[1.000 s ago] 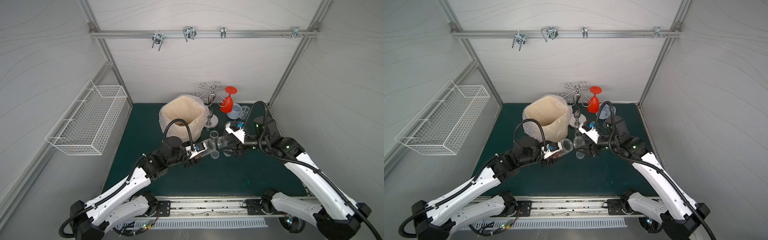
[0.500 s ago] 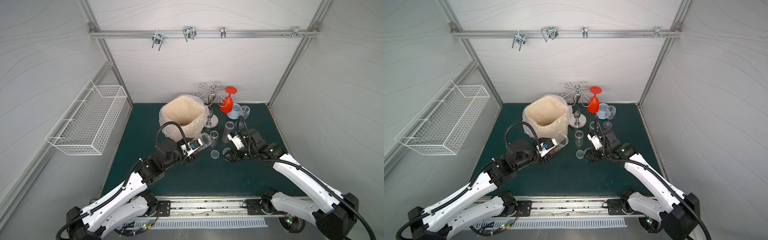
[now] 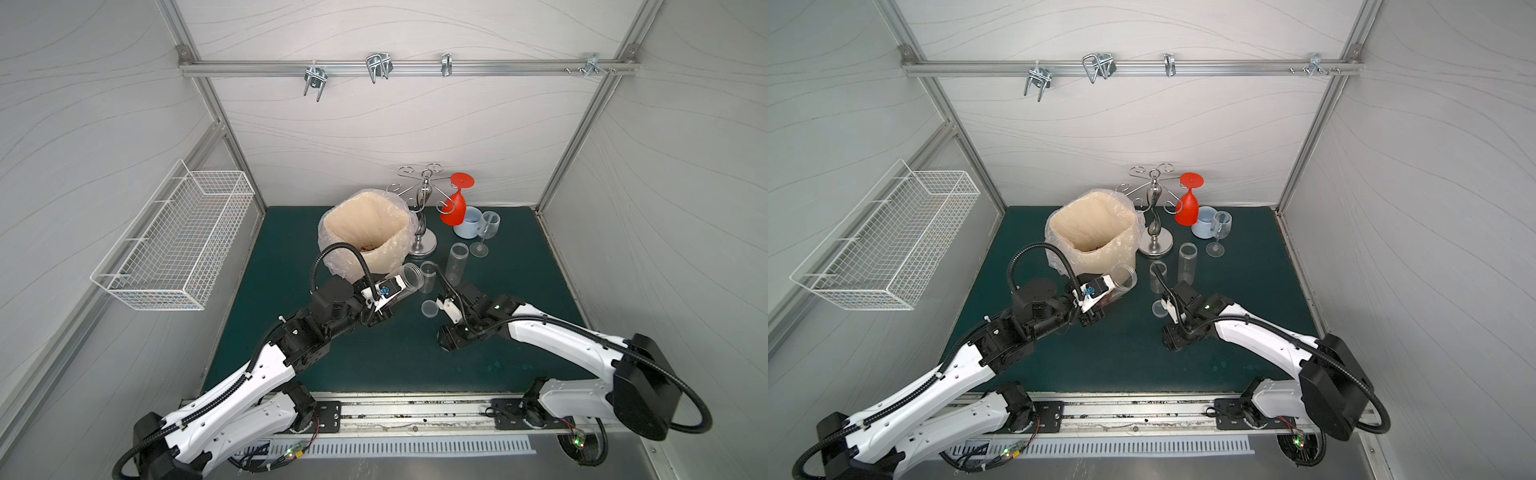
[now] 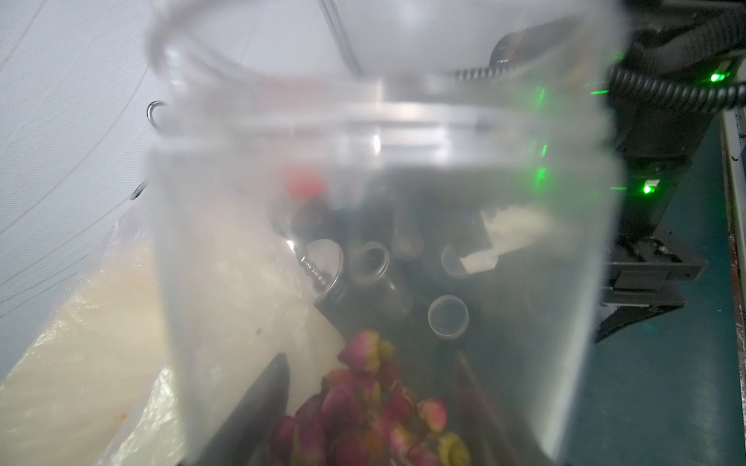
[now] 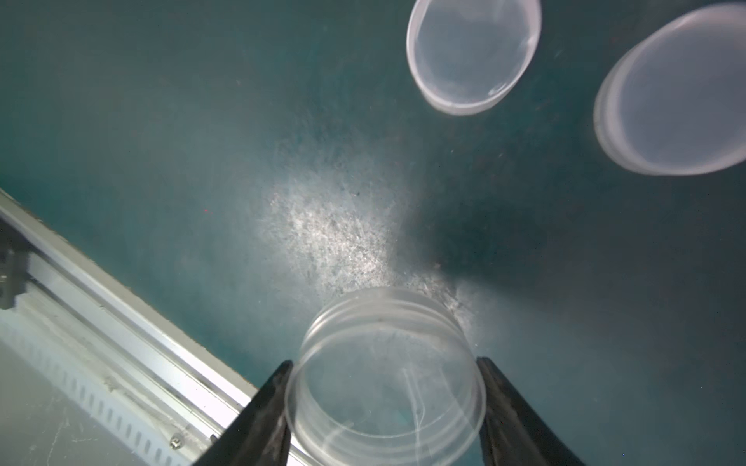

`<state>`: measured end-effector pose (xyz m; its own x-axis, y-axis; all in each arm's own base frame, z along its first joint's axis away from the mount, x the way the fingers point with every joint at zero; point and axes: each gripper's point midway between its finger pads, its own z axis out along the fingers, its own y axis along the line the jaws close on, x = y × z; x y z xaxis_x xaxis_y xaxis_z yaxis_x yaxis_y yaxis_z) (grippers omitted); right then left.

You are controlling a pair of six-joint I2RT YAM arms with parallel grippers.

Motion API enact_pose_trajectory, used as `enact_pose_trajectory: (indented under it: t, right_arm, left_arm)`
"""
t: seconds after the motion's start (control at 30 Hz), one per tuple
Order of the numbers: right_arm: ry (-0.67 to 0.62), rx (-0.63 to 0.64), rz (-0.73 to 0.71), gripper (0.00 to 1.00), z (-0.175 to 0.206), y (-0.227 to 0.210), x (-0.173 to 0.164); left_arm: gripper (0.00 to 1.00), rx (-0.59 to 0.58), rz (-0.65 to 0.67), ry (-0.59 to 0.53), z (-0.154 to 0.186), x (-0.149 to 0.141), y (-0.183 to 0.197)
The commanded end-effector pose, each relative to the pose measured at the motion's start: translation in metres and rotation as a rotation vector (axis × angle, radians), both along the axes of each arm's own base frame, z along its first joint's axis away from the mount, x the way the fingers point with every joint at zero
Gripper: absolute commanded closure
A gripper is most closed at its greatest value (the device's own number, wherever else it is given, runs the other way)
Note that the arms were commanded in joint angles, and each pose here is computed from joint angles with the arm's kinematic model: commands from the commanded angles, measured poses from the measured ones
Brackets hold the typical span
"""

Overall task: Empty the moldy dried flower tea in the jars
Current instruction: Place the lid at the center of the board.

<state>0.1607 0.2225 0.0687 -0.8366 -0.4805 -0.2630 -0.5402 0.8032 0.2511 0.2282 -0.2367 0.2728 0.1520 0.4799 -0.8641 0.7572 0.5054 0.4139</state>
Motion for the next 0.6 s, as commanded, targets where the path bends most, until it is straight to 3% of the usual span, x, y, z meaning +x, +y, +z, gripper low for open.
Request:
enact_pose_trajectory:
  t: [0.0,0.4,0.57]
  right_arm:
    - [0.005,-0.023,-0.013,0.58,-0.01,0.005,0.0]
    - [0.076,-0.096,0.023,0.47,-0.032,0.027,-0.005]
    - [0.075,-0.144,0.059,0.33,-0.036,0.034,-0.01]
  left_arm:
    - [1.0,-0.046,0.001,-0.053,0.019,0.003,-0.003]
    - [1.0,-0.099,-0.012,0.017,0.015,0.006,-0.015]
    - [1.0,-0.096,-0.008,0.033,0.012,0.008,-0.018]
